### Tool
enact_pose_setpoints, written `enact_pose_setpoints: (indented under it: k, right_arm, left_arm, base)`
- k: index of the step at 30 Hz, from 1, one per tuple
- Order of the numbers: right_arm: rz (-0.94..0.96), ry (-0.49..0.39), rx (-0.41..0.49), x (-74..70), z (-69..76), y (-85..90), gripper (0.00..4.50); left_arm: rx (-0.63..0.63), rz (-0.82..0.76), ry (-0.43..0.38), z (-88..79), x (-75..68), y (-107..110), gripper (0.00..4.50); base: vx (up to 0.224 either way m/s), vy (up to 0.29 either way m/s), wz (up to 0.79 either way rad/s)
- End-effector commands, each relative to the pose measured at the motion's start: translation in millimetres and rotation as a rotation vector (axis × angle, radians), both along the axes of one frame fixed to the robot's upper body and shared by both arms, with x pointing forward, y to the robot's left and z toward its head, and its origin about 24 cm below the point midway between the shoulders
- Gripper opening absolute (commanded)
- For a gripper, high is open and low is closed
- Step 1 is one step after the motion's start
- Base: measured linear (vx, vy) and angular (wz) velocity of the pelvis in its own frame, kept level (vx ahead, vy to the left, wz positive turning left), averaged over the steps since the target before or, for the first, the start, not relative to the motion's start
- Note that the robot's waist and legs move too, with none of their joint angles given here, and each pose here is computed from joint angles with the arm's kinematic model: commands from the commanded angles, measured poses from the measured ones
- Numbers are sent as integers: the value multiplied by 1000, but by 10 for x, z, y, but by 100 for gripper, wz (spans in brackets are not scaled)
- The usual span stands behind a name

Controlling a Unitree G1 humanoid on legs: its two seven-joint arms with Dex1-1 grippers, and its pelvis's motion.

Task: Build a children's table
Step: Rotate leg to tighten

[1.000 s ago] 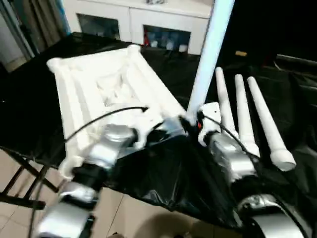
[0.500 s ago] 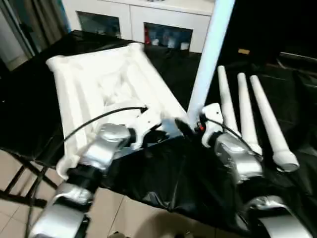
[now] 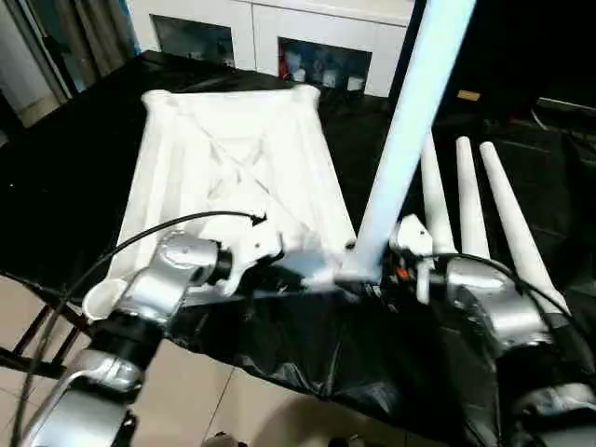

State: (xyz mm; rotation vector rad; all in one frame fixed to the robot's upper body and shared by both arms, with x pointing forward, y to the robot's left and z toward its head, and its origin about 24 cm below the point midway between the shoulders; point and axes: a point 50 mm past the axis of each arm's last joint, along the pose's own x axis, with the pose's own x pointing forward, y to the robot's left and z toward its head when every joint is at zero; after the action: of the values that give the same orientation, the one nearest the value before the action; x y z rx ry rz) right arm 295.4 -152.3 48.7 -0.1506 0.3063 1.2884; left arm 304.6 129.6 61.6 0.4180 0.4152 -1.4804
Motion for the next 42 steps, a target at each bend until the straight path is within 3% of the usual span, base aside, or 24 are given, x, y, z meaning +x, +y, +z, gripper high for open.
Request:
enact_pose_setpoints:
  k: [1,3,10,17,19,23,25,26,27,31,33,42]
  right_arm:
    - [70,27,-9,-56,-20,80,313]
    - [76,42,-1,-67,-19,83,289]
    - [-5,83,97,-90,-55,232,278]
    - [-449,34,42,176,-289,366,277]
    - [-631,36,8,262,-384,453,276]
    - [-802,37,-5,343,-405,570,276]
    - [-809,40,13,351,-395,610,276]
    - [-816,39,42,366,-374,653,332]
    - [-813,42,60,374,-363,664,345]
    - [-782,34,95,396,-317,663,367]
    - [-745,-11,90,412,-275,617,388]
    - [-418,-113,70,312,-145,409,388]
  left_arm:
    - [8,-78,25,-49,-73,-88,0]
    - [8,-79,30,-52,-76,-74,0]
    - [-36,0,31,-63,-39,-128,0]
    - [-48,212,-29,-62,153,-287,0]
    - [-68,318,-56,-53,235,-422,0]
    - [-95,415,-83,-45,282,-617,0]
    - [-105,415,-84,-47,269,-673,0]
    - [-120,415,-82,-51,252,-739,0]
    - [-124,406,-80,-56,238,-765,0]
    - [-133,371,-80,-66,200,-777,0]
    - [-133,329,-82,-71,166,-733,0]
    - [-68,212,-64,-108,106,-412,0]
  base:
    - [0,0,0]
    - [0,0,0]
    - [0,0,0]
    - [0,0,0]
    - [0,0,0]
    - [0,0,0]
    - [0,0,0]
    - [0,0,0]
    - [0,0,0]
    - [0,0,0]
    - [0,0,0]
    - [0,0,0]
